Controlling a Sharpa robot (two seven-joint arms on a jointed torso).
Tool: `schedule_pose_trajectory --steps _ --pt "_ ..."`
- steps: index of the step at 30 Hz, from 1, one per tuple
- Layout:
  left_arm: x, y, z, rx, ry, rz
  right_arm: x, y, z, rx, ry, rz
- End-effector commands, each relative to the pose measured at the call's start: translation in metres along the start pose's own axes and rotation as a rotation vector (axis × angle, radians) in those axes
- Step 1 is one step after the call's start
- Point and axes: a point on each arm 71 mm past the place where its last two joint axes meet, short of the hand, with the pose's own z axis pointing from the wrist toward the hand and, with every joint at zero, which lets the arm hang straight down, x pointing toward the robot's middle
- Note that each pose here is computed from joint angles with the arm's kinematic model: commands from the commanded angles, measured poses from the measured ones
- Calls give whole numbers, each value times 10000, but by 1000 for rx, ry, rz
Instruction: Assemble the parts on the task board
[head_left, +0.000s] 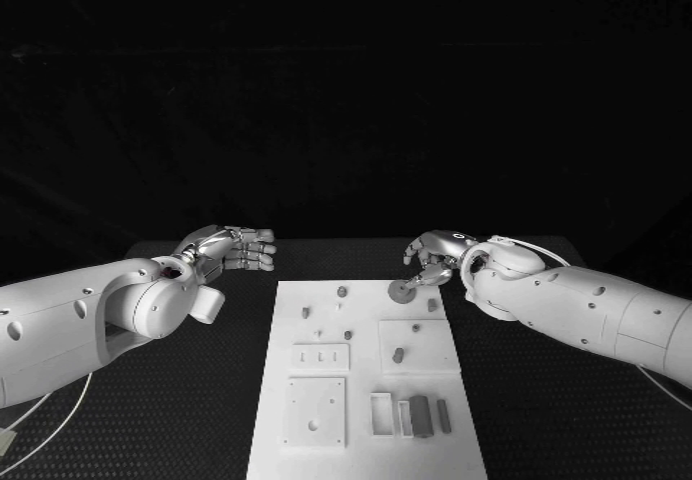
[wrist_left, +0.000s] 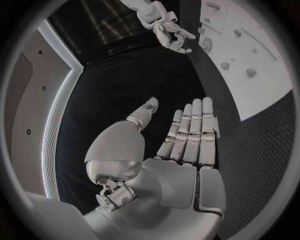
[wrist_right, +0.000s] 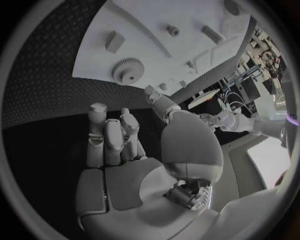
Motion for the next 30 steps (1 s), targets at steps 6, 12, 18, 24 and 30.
schedule_pose_trajectory --steps 6,12,18,24,30 --pt "33 -15 17 9 25 7 134 35 46 -25 37 -152" --pt "43 -16 23 10 28 7 273 39 71 -19 68 -157" --pt "58 -17 30 9 31 8 407 69 85 -23 94 -149" --pt "60 -17 32 9 32 8 420 49 96 -15 98 -146" --pt "56 -16 31 9 31 8 423 21 104 -5 102 -144"
